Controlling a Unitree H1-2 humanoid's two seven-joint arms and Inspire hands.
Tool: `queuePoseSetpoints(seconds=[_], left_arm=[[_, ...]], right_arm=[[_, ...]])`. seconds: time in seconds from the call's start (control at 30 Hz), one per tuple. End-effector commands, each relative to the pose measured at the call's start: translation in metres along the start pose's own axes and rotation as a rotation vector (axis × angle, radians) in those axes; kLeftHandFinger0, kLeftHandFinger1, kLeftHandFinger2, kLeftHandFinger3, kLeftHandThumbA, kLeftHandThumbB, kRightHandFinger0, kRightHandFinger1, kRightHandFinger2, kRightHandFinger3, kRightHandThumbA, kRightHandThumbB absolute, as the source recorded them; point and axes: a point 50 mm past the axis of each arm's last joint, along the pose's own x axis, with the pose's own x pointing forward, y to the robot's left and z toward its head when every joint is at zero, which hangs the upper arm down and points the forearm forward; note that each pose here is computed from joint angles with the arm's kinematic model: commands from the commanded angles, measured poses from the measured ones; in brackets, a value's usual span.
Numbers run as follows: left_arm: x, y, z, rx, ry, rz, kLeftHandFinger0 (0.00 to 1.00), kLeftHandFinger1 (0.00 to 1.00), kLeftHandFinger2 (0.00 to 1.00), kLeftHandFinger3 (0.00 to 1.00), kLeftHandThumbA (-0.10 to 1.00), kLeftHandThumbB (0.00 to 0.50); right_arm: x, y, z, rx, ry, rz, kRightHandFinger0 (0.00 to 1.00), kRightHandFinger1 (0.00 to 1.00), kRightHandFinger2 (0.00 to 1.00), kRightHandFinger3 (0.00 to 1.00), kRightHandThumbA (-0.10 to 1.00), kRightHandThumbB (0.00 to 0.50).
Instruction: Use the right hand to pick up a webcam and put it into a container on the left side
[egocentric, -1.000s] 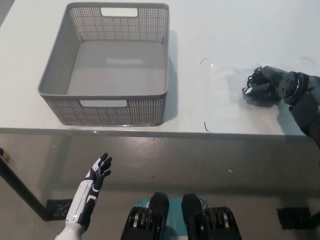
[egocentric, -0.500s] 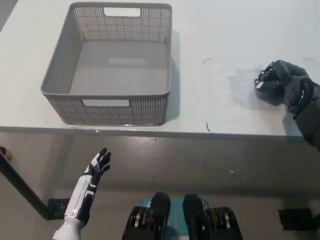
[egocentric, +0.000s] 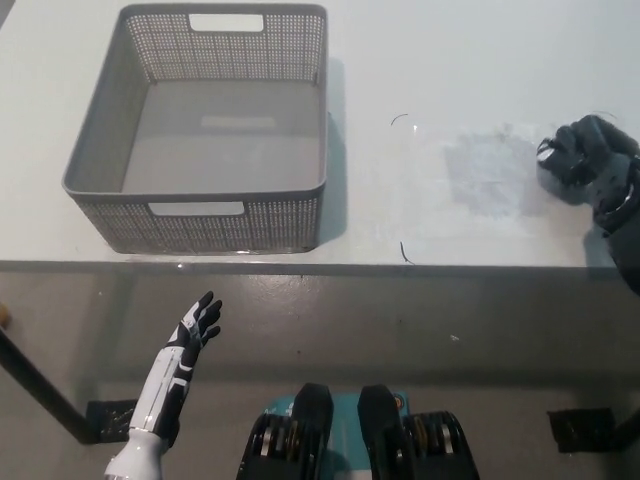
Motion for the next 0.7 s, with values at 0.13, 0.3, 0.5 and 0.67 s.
queuePoseSetpoints(seconds=[0.13,0.3,0.5,0.67], left_arm=[[0.009,0.009,0.011,0.021,-0.063,0.002,1.00,1.00,1.00,1.00,1.00,0.166],[0.009,0.008,0.011,0.020,-0.071,-0.002,1.00,1.00,1.00,1.00,1.00,0.160],[0.007,0.008,0.010,0.013,-0.061,-0.006,1.00,1.00,1.00,1.00,0.99,0.162],[0.007,0.008,0.010,0.019,-0.070,-0.012,1.00,1.00,1.00,1.00,0.98,0.142]], right_arm=[[0.005,-0.099,0.088,0.362,-0.250,-0.268,0.02,0.43,0.85,0.61,-0.10,0.201],[-0.001,-0.121,0.118,0.365,-0.346,-0.317,0.00,0.27,0.70,0.65,-0.10,0.218],[-0.012,-0.137,0.161,0.442,-0.483,-0.326,0.00,0.30,0.75,0.72,-0.10,0.191],[-0.027,-0.138,0.198,0.453,-0.596,-0.326,0.00,0.38,0.85,0.84,-0.10,0.187]])
